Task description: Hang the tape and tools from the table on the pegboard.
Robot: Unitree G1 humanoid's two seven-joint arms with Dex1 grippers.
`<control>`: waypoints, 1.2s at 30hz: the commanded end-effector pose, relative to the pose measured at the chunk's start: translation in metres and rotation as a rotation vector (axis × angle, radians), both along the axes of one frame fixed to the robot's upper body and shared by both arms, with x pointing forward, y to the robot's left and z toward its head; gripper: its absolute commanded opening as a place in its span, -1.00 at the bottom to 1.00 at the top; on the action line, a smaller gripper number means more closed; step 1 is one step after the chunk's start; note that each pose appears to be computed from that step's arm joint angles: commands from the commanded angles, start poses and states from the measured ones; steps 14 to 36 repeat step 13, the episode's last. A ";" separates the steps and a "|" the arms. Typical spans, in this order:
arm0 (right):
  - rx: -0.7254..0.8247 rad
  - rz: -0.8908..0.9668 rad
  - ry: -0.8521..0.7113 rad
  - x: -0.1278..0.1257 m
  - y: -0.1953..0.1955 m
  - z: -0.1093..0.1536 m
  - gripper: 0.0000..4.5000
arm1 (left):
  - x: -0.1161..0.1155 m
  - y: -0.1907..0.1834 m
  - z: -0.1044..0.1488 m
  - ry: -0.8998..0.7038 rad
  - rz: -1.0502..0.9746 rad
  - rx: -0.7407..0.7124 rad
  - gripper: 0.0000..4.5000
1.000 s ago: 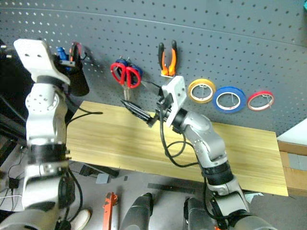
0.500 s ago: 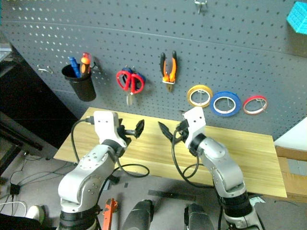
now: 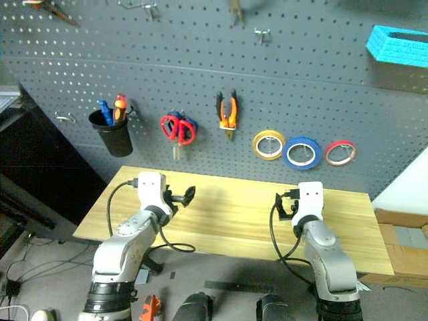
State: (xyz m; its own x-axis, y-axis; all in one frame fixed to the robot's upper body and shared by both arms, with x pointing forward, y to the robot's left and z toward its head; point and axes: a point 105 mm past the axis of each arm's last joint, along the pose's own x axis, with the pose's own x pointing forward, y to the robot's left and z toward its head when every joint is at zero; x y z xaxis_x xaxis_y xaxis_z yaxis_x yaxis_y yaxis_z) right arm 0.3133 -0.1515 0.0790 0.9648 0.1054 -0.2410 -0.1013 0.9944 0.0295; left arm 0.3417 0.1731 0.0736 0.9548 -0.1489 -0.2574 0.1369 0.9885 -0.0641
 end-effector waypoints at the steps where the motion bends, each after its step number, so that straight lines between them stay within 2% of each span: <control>1: 0.003 -0.009 -0.037 -0.002 -0.002 0.007 1.00 | 0.001 0.006 0.004 -0.037 0.009 -0.003 0.98; 13: -0.022 -0.023 -0.016 -0.006 -0.008 -0.002 1.00 | -0.010 0.021 -0.004 -0.017 0.089 -0.010 0.98; 36: -0.022 -0.023 -0.016 -0.006 -0.008 -0.002 1.00 | -0.010 0.021 -0.004 -0.017 0.089 -0.010 0.98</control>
